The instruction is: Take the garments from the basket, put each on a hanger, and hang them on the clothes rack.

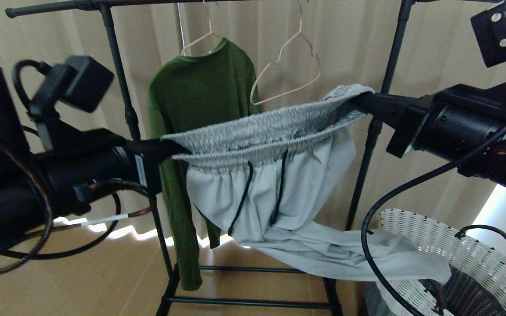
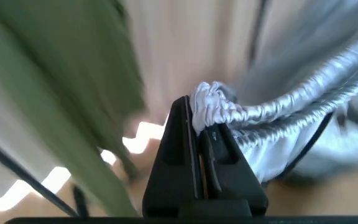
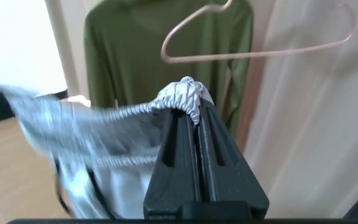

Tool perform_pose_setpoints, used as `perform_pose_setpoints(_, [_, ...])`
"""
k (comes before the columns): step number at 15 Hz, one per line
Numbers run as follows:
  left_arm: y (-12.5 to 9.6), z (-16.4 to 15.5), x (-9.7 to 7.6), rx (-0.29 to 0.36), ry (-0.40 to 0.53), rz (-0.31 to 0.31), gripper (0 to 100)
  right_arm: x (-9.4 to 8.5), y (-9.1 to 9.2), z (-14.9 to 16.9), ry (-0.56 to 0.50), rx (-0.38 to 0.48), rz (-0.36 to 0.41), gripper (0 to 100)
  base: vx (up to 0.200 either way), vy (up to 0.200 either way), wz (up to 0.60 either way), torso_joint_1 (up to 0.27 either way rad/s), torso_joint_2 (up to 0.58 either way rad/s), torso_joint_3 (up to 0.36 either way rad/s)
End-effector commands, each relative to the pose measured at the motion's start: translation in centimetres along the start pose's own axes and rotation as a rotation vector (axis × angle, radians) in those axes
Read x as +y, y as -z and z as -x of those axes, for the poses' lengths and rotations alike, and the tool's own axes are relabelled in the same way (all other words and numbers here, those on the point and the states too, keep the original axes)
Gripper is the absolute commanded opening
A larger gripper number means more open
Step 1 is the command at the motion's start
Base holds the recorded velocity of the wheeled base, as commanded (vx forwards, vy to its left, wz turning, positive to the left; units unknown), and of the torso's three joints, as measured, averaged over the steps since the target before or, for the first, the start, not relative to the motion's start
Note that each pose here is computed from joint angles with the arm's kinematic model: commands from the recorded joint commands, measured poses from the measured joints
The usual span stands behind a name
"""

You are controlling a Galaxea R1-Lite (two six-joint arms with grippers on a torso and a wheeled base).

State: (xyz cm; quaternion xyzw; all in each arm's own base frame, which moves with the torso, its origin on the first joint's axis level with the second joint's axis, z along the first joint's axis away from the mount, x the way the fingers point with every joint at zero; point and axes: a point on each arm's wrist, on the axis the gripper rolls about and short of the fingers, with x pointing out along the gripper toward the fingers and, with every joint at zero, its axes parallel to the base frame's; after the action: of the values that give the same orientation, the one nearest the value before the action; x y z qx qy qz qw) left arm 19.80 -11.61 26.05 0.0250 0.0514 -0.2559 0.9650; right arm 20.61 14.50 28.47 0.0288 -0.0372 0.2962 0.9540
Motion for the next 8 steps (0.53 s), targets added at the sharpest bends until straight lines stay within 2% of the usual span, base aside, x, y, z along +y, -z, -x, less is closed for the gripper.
perform_pose_setpoints(1, [-2.7, 1.3, 1.1, -0.093, -0.048, 0.003, 0, -0.2, -0.2, -0.1, 0.006, -0.018, 0.000, 0, 0.000, 0.000, 0.00, 0.000, 0.00, 0.000])
perform_pose_setpoints(5, [-4.9, 1.5, 1.9, -0.159, -0.087, 0.004, 0, -0.3, -1.6, -1.1, 0.010, -0.129, 0.001, 0, 0.000, 0.000, 0.00, 0.000, 0.00, 0.000])
perform_pose_setpoints(7, [-5.4, 1.6, 1.7, -0.176, -0.076, 0.003, 0, -1.2, -1.9, -1.3, 0.046, -0.137, 0.013, 0, 0.000, 0.000, 0.00, 0.000, 0.00, 0.000])
perform_pose_setpoints(8, [-5.1, 1.5, 1.3, -0.163, -0.054, 0.003, 0, -1.8, -1.5, -1.3, 0.072, -0.119, 0.036, 0, 0.000, 0.000, 0.00, 0.000, 0.00, 0.000])
